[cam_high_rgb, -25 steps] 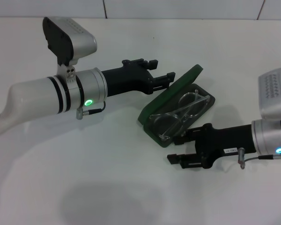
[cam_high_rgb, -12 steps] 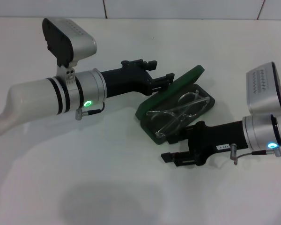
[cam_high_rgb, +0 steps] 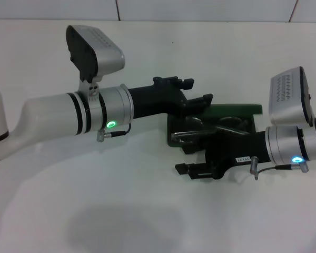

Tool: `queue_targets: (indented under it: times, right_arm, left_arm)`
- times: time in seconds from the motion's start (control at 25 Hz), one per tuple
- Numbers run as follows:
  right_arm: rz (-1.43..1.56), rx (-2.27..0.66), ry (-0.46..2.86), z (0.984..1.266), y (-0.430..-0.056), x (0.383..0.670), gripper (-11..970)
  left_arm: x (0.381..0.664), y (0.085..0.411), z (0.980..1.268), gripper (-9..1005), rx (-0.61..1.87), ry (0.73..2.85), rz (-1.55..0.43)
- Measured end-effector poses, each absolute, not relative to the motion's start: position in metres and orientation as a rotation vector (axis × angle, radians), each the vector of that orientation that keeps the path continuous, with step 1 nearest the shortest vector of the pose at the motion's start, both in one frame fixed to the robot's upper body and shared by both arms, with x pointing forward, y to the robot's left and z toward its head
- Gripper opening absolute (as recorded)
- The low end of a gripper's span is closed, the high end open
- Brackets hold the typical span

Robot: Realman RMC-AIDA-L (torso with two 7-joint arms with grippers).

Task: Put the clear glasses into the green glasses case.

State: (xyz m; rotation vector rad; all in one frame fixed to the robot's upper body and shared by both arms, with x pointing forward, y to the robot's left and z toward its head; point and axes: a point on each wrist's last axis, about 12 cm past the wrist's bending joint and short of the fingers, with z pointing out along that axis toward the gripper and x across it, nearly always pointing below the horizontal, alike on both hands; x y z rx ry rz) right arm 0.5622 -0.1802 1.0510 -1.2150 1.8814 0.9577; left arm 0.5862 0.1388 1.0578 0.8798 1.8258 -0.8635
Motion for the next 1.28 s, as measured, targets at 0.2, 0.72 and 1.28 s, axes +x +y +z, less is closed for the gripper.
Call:
queue_targets:
  times: [0.2,0.72,1.28]
  right_arm:
    - [0.949,-1.193,1.87,1.052,-0.181,0.563,564]
    - [1.11,-1.253,1.787,1.062,-0.182,0.549,566]
    - [1.082,-1.058,1.645,1.093,-0.273,0.524,569]
  left_arm:
    - [0.583,0.139,1.053,666,0.889,1.839,-0.862]
    - [0.579,0.147,1.046,666,0.877,1.858,-0.832]
    - [0.572,0.16,1.038,666,0.856,1.877,-0.798]
